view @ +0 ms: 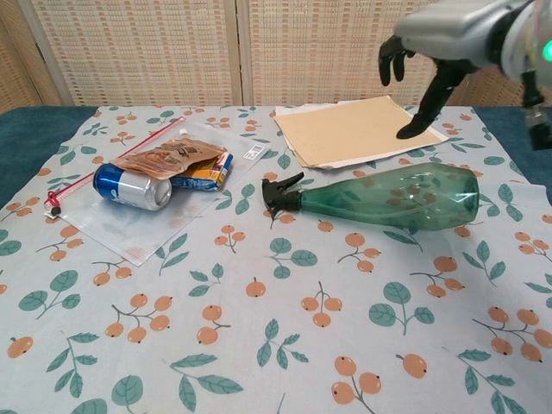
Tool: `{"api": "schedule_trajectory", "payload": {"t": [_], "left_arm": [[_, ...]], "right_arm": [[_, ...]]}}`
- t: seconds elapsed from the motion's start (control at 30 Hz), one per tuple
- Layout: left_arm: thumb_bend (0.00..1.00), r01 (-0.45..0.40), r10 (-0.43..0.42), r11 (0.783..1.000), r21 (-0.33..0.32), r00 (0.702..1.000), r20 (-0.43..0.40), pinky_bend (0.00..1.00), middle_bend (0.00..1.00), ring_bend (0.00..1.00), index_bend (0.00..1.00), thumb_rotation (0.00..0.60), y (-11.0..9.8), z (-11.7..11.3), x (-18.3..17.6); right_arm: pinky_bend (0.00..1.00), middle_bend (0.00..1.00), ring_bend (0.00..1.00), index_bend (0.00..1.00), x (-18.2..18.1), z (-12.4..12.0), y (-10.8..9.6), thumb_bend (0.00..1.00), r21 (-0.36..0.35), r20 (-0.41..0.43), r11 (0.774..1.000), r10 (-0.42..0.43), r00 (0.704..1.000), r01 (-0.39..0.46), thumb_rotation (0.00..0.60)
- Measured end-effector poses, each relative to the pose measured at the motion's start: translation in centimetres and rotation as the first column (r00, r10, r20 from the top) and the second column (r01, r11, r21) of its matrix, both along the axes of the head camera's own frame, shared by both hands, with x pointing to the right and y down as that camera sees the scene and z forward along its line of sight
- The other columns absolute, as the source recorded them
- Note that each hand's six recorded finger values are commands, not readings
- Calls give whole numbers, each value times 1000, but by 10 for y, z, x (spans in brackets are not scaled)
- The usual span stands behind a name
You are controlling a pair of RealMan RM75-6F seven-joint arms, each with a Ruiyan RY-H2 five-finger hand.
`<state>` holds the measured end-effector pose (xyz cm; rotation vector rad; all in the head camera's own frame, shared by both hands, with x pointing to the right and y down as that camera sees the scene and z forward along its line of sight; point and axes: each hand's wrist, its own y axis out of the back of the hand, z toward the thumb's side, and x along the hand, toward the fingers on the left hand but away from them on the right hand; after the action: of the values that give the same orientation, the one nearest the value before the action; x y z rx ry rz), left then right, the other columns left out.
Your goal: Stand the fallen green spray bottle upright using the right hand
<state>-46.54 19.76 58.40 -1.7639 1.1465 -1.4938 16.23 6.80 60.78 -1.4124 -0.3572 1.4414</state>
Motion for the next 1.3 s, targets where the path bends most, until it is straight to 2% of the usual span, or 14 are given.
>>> {"api": "schedule_trajectory", "payload": {"t": [0.13, 0.3, 0.47, 0.63, 0.77, 0.97, 1.17, 1.3], "left_arm": [[258, -8, 8, 1000, -1, 1000, -8, 112, 0, 0, 0, 600, 0, 0, 1], [258, 0, 0, 1000, 1, 1000, -23, 112, 0, 0, 0, 600, 0, -1, 0], [259, 2, -2, 1000, 5, 999, -32, 112, 0, 0, 0, 600, 0, -2, 0], [259, -2, 2, 1000, 2, 999, -35, 112, 0, 0, 0, 600, 0, -2, 0], [258, 0, 0, 1000, -1, 999, -37, 112, 0, 0, 0, 600, 0, -2, 0], [259, -2, 2, 1000, -8, 999, -42, 112, 0, 0, 0, 600, 0, -1, 0], [259, -3, 2, 1000, -9, 999, -46, 112, 0, 0, 0, 600, 0, -1, 0], [260, -3, 3, 1000, -10, 999, -47, 112, 0, 0, 0, 600, 0, -1, -1]], "right_arm": [[105, 293, 156, 308, -27, 16, 16, 0, 21, -128, 996, -78, 989, 82, 600], [58, 293, 126, 302, -43, 40, 27, 0, 34, -260, 991, -113, 959, 126, 600], [45, 293, 108, 303, -52, 58, 31, 0, 26, -301, 985, -155, 941, 171, 600], [42, 293, 108, 309, -59, 69, 32, 0, 35, -278, 983, -161, 947, 178, 600], [4, 293, 110, 321, -66, 78, 33, 0, 44, -252, 989, -124, 960, 140, 600], [0, 293, 116, 319, -68, 93, 33, 0, 76, -219, 997, 31, 975, -15, 600], [0, 293, 117, 289, -60, 110, 36, 0, 57, -164, 982, 190, 968, -183, 600], [0, 293, 117, 280, -60, 115, 38, 0, 37, -141, 974, 225, 964, -222, 600]]}}
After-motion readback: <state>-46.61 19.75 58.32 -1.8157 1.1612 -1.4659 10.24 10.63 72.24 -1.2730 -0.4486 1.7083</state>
